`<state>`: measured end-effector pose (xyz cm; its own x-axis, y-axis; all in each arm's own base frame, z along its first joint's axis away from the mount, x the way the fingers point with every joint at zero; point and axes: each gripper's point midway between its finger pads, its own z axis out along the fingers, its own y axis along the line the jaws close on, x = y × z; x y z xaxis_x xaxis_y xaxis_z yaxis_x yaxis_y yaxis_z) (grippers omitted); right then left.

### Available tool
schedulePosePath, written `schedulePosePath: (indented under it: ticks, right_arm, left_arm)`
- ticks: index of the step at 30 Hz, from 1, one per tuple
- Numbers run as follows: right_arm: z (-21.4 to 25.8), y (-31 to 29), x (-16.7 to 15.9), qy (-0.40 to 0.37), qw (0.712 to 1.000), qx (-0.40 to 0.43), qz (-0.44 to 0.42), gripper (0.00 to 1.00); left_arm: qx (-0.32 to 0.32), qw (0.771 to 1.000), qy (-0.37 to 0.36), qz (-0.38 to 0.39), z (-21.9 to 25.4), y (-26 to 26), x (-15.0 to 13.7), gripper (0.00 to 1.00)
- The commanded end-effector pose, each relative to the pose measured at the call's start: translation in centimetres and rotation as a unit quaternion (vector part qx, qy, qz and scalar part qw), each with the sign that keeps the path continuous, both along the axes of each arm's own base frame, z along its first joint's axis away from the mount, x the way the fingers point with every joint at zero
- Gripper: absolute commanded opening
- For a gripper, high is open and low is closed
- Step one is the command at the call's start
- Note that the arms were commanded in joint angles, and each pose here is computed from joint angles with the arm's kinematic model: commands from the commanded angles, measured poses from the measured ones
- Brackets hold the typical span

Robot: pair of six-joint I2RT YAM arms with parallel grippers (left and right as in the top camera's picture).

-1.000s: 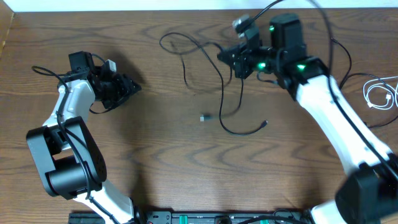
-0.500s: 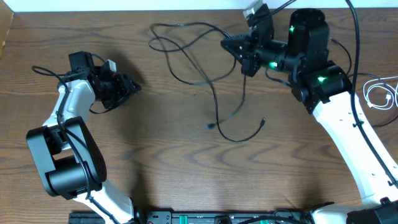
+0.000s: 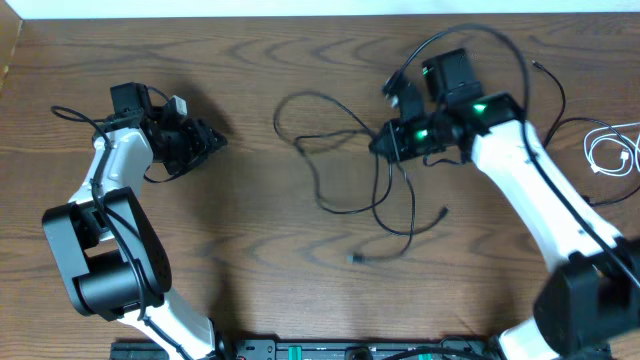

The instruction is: Untangle cables

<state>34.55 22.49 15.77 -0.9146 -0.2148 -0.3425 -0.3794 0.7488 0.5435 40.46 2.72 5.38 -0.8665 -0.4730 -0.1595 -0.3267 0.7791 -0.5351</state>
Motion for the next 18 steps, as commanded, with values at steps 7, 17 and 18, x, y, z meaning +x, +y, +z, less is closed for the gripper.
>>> schedulePosePath:
  ticks: [7,17,18]
  right_arm:
    - [-10.7,-0.2,-4.4,0.159,0.978,-0.133,0.035,0.23]
    - [-14.2,-2.1,0.2,0.005,0.952,-0.301,0.047,0.68]
    - [-14.1,-2.4,1.0,-0.015,0.948,-0.315,0.041,0.73]
  left_arm:
    - [-0.007,1.000,0.001,0.001,-0.1,0.0,0.1,0.59]
    - [-0.007,1.000,0.001,0.001,-0.1,0.0,0.1,0.59]
    - [-0.007,1.000,0.001,0.001,-0.1,0.0,0.1,0.59]
